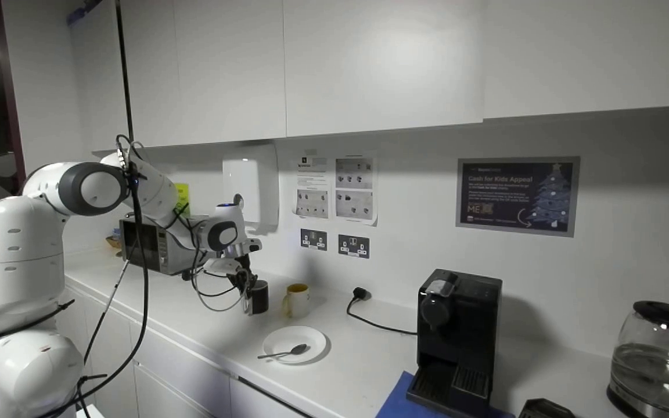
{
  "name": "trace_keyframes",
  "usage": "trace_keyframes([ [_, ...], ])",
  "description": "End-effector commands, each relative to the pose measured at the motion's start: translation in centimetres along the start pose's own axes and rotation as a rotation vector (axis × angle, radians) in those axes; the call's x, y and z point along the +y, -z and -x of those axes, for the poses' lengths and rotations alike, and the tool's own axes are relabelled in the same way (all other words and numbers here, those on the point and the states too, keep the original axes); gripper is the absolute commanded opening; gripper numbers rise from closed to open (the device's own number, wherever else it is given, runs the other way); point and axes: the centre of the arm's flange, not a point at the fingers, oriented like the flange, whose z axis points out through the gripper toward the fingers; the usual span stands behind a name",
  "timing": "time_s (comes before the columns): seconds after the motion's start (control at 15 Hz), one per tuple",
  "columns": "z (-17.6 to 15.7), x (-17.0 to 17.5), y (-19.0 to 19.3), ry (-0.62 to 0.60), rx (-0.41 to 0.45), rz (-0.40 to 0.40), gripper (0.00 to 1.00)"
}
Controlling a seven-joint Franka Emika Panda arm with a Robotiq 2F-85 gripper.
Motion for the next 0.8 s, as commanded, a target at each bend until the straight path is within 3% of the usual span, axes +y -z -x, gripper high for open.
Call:
trace_keyframes([
  [0.0,4.2,-0.6,1.5,-0.009,-0.019,-0.004,0.05],
  [0.73,10.1,-1.7,2.7,0.013,-0.014,0.007,0.05],
])
